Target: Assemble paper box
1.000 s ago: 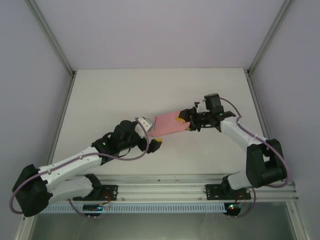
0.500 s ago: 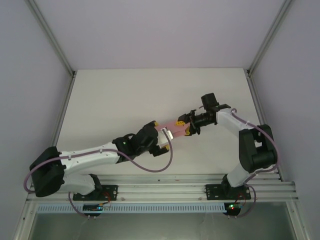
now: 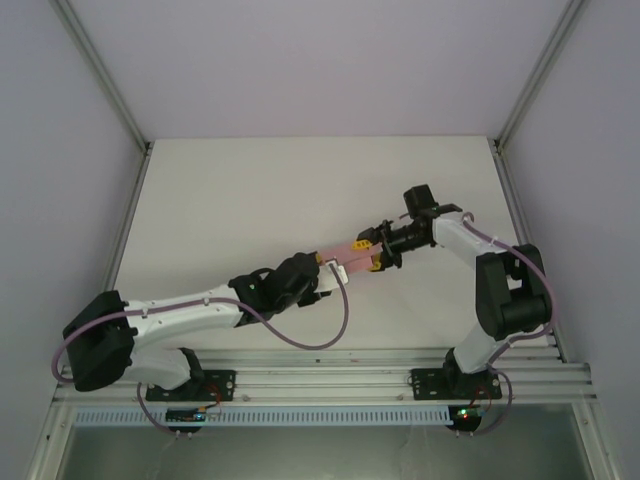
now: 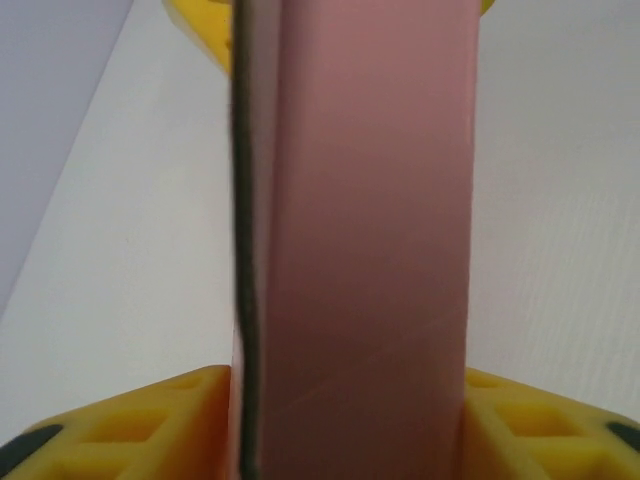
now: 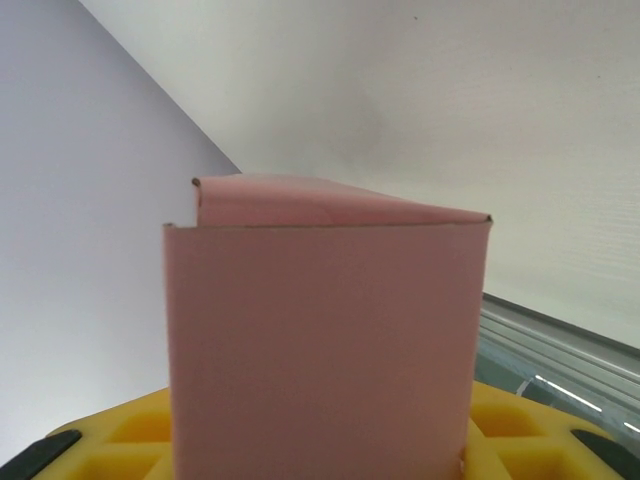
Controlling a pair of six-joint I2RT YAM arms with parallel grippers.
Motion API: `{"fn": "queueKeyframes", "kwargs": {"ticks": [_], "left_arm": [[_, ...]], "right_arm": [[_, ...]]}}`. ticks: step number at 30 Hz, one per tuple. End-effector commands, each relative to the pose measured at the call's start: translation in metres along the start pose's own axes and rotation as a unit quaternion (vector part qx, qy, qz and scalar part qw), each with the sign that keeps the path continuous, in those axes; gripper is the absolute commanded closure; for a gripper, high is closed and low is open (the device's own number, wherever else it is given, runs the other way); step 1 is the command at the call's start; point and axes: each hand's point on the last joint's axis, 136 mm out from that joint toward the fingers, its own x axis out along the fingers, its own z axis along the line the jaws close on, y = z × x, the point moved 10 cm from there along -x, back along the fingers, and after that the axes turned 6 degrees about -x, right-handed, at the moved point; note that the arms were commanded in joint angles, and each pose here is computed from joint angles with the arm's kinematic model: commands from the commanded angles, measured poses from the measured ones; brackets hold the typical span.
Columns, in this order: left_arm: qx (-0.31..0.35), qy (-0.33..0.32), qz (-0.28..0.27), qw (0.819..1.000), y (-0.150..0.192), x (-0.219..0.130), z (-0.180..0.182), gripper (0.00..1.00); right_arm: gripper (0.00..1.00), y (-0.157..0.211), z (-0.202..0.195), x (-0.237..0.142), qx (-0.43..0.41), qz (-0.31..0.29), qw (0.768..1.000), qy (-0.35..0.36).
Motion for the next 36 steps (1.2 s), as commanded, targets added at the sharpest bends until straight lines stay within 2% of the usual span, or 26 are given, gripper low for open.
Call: {"fn": "queueKeyframes", "kwargs": {"ticks": [1, 4, 7, 8, 9, 11, 16, 18, 21, 24, 30, 36], "left_arm": [[-0.004, -0.008, -0.015, 1.0, -0.007, 0.002, 0.006, 0.56], [-0.007, 0.004, -0.019, 1.0, -0.006, 0.0, 0.007, 0.63], [-0.017, 0.024, -0.022, 0.999, -0.004, -0.002, 0.01, 0.63], [-0.021, 0.035, -0.022, 0.999, -0.002, -0.003, 0.011, 0.63], [-0.024, 0.043, -0.02, 0.999, -0.001, -0.003, 0.012, 0.64], [-0.029, 0.066, -0.011, 0.997, 0.002, -0.005, 0.013, 0.64], [-0.047, 0.121, 0.014, 0.991, 0.009, -0.005, 0.017, 0.65], [-0.052, 0.145, 0.027, 0.988, 0.011, -0.005, 0.019, 0.63], [-0.058, 0.184, 0.051, 0.98, 0.01, -0.007, 0.023, 0.63], [-0.062, 0.199, 0.073, 0.975, 0.011, -0.003, 0.028, 0.63], [-0.056, 0.25, 0.13, 0.958, 0.01, 0.007, 0.029, 0.63], [-0.058, 0.266, 0.148, 0.951, 0.009, 0.02, 0.04, 0.62]], "right_arm": [[0.47, 0.013, 0.006, -0.002, -0.001, 0.036, 0.999, -0.01], [0.36, 0.014, 0.008, -0.008, -0.016, 0.014, 1.0, 0.0], [0.27, 0.011, 0.011, -0.016, -0.035, -0.01, 0.999, -0.014], [0.23, 0.009, 0.01, -0.021, -0.041, -0.025, 0.999, -0.012], [0.13, 0.006, 0.01, -0.026, -0.048, -0.04, 0.998, -0.008], [0.03, 0.003, 0.01, -0.038, -0.067, -0.079, 0.995, 0.006], [0.01, 0.003, 0.013, -0.069, -0.129, -0.185, 0.974, 0.025], [0.01, 0.002, 0.022, -0.08, -0.183, -0.222, 0.958, 0.014], [0.02, 0.003, 0.022, -0.093, -0.246, -0.253, 0.935, 0.042], [0.01, 0.005, 0.025, -0.099, -0.324, -0.282, 0.9, 0.073], [0.02, 0.021, 0.029, -0.098, -0.449, -0.287, 0.844, 0.068], [0.01, 0.039, 0.035, -0.089, -0.609, -0.274, 0.742, 0.07]]}}
